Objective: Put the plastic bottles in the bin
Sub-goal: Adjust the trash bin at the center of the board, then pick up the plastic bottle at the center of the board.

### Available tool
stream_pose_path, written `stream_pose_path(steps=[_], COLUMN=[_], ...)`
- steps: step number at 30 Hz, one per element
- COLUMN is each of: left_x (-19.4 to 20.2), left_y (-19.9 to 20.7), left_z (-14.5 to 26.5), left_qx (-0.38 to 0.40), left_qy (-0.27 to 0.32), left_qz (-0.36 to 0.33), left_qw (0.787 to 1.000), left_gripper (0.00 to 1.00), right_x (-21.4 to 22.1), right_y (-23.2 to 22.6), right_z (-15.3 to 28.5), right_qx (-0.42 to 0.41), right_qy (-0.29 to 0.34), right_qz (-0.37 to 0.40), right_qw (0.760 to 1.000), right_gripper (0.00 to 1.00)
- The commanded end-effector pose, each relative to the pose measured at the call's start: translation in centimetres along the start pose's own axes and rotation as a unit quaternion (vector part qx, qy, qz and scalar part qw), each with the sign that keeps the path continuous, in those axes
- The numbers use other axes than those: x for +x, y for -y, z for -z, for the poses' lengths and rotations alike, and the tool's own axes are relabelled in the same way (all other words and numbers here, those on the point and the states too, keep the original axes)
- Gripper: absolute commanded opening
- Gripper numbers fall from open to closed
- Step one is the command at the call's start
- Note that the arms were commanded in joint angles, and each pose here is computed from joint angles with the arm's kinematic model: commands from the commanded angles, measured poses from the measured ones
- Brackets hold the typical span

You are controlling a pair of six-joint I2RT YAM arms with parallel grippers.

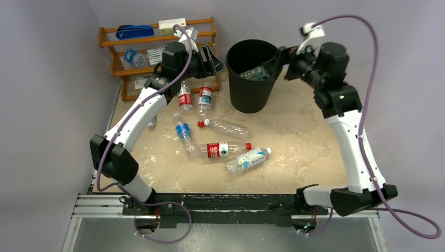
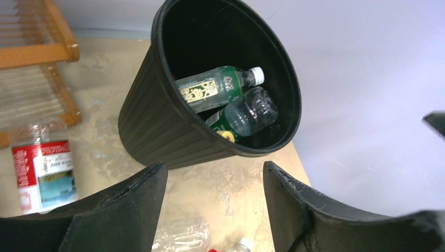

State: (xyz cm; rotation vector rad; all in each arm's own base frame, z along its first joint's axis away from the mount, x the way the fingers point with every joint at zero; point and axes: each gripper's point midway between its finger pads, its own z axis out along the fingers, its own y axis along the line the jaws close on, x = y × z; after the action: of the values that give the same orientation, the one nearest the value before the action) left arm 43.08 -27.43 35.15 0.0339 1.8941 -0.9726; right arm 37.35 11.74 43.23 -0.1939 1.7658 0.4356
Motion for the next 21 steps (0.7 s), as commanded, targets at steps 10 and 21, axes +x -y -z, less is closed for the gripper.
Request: stream_pose_path(steps=[10, 21], left_x=[2.2, 7.7], left_y=[-3.3, -9.0], left_z=[8.5, 14.9], left_qx=[-0.108, -0.232], left_qy=[0.013, 0.003], left_qz=[-0.034, -0.002], left_qw=[0.994, 0.973], left_gripper=[0.75, 0.78], right_x=[18.6, 29.9], right_y=[-13.8, -15.2], right_z=[-4.6, -10.6], right_qx=[-0.168, -0.18], right_qy=[-0.137, -0.23], right_qz=[0.117, 0.199], right_qw=[0.969, 0.935], right_gripper=[0.99, 0.99])
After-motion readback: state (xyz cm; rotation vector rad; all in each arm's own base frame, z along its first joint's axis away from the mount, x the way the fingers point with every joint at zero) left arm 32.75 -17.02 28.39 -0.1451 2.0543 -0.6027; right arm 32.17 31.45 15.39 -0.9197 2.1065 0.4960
